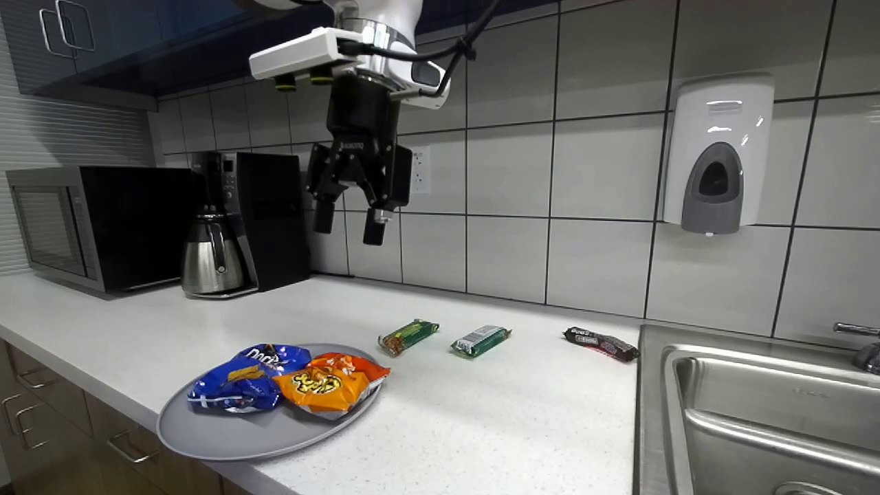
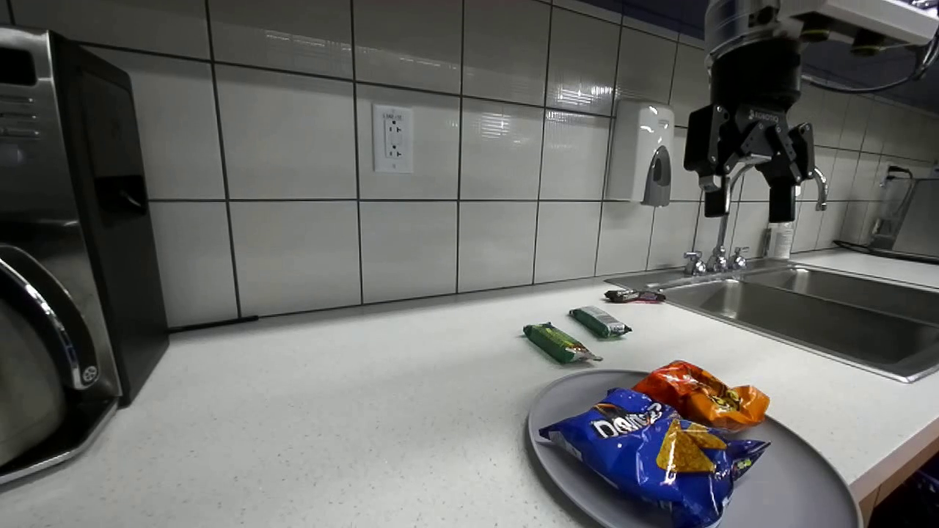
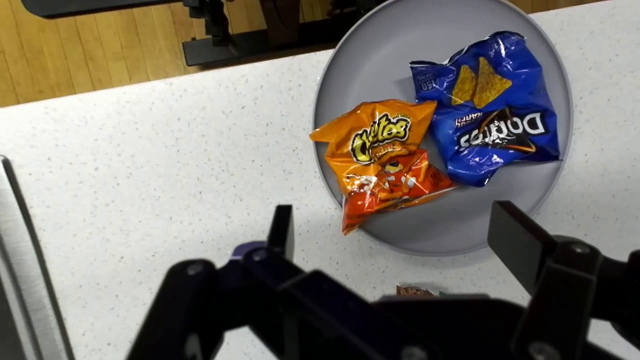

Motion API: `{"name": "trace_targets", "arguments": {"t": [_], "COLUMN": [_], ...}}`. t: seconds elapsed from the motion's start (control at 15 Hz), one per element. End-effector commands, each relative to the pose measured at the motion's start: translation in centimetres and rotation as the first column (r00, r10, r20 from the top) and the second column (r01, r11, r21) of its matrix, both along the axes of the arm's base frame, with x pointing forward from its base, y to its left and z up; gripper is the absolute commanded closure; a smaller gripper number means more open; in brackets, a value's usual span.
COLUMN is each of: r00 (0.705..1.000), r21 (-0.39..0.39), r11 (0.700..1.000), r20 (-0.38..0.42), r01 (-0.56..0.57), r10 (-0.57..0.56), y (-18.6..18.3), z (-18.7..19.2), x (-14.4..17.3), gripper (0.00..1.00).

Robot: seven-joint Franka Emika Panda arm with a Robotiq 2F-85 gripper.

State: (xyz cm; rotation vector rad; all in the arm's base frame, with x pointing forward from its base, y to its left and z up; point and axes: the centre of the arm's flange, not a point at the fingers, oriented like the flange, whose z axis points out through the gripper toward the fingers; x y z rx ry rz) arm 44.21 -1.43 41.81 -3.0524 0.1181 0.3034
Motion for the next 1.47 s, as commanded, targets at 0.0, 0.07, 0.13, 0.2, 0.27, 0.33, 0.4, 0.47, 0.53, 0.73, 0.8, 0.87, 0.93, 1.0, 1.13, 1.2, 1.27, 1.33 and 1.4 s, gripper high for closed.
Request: {"name": "trace_targets", "arguments": {"t": [0.0,0.07,0.13,0.2,0.27,0.33,0.4,0.47,0.53,0.73,0.8,0.87,0.93,1.0,1.13,1.2,1.27,1.33,1.4], "r00": [0.998,0.998,0.997,0.995,0.994,0.993,0.991,0.991,0.990,0.989,0.989,0.988,0.987,0.987,0.985,0.985,0.984,0.984,0.984], "r21": [-0.035,-0.044,-0.054,-0.061,-0.070,-0.076,-0.076,-0.082,-0.083,-0.089,-0.091,-0.094,-0.093,-0.094,-0.102,-0.101,-0.104,-0.109,-0.115], "r11": [0.998,0.997,0.995,0.994,0.992,0.991,0.990,0.989,0.989,0.989,0.989,0.989,0.989,0.988,0.988,0.988,0.988,0.988,0.988], "r20": [0.015,0.017,0.020,0.022,0.028,0.037,0.044,0.053,0.059,0.075,0.080,0.087,0.093,0.097,0.110,0.116,0.121,0.129,0.138], "r01": [-0.054,-0.067,-0.080,-0.094,-0.106,-0.112,-0.119,-0.121,-0.124,-0.120,-0.119,-0.118,-0.119,-0.121,-0.119,-0.117,-0.114,-0.109,-0.102], "r10": [0.054,0.068,0.081,0.096,0.108,0.115,0.123,0.126,0.130,0.127,0.127,0.126,0.128,0.130,0.130,0.129,0.127,0.122,0.117], "y": [0.6,0.7,0.9,1.1,1.3,1.5,1.9,2.2,2.6,3.6,3.9,4.1,4.2,4.4,4.6,4.7,4.8,4.9,4.9], "z": [-1.3,-1.8,-2.1,-2.5,-2.9,-3.2,-3.5,-3.8,-4.1,-5.2,-5.6,-6.0,-6.4,-6.9,-7.9,-8.3,-8.7,-9.1,-9.4], "x": [-0.6,-0.7,-0.8,-0.9,-1.0,-1.0,-1.0,-1.0,-1.1,-1.0,-0.9,-0.9,-0.9,-0.8,-0.7,-0.7,-0.6,-0.6,-0.5], "gripper": [0.00,0.00,0.00,0.00,0.00,0.00,0.00,0.00,0.00,0.00,0.00,0.00,0.00,0.00,0.00,0.00,0.00,0.00,0.00]}}
